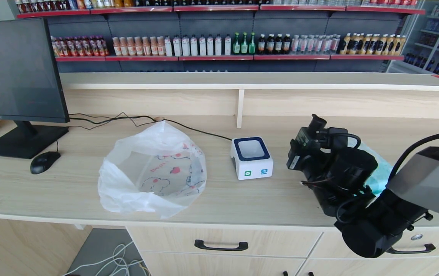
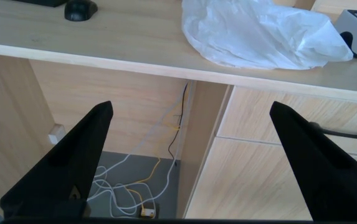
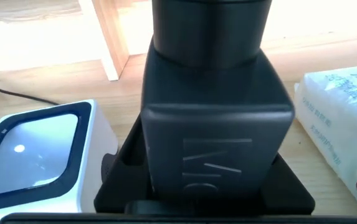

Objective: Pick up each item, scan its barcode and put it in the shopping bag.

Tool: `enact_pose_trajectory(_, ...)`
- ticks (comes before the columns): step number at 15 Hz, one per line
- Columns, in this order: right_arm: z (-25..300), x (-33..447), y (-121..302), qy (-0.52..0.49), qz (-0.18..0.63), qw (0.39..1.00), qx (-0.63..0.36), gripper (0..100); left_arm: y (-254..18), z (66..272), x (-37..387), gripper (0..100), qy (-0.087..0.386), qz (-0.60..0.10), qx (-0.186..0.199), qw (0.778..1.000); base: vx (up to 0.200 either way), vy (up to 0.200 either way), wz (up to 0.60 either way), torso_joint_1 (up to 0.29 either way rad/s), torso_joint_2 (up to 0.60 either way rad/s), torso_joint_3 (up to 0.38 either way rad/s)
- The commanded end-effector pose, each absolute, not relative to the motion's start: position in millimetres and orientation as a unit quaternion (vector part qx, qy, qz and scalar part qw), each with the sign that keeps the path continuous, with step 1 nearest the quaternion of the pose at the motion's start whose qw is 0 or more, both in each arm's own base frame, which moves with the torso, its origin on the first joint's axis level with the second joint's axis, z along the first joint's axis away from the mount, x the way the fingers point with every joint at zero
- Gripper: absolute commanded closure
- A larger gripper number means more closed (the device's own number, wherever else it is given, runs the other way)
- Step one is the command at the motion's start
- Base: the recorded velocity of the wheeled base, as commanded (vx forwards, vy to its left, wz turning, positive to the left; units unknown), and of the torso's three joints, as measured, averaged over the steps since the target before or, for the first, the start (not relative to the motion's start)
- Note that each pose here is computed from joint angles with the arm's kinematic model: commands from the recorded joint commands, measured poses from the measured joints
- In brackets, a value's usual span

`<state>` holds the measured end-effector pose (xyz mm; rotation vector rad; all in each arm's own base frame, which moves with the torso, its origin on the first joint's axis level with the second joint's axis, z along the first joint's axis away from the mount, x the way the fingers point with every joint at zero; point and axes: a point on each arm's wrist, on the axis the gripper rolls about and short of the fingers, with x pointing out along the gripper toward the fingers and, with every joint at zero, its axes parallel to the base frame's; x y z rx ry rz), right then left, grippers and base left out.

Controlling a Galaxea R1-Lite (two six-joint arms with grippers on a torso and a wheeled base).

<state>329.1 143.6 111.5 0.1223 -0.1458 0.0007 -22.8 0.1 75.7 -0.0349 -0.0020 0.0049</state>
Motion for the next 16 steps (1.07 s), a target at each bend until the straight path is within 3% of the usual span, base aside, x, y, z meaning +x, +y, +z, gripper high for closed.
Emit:
enact_pose_trajectory(1,145.2,312.7,136.0,-0.112,0.011,0.991,0.072,100,0.2,75.8,-22.8,0,-0.002,0.002,-0.018,1.000,0.000,0.000,0.00,0.000,0.00,0.000)
enact_pose_trajectory(6,179.8,263.7,145.2,-0.143,0.081,0.982,0.089,100,0.2,75.8,-22.8,0,-0.002,0.002,-0.018,1.000,0.000,0.000,0.00,0.000,0.00,0.000)
enact_pose_trajectory(9,181.8,218.7,160.3,-0.130,0.144,0.978,0.082,100,0.2,75.8,-22.8,0,-0.002,0.002,-0.018,1.000,0.000,0.000,0.00,0.000,0.00,0.000)
enact_pose_trajectory(16,191.8,179.8,173.5,-0.129,0.215,0.959,0.135,100,0.2,75.6,-22.8,0,-0.001,0.002,-0.018,1.000,0.000,0.000,0.00,0.000,0.00,0.000)
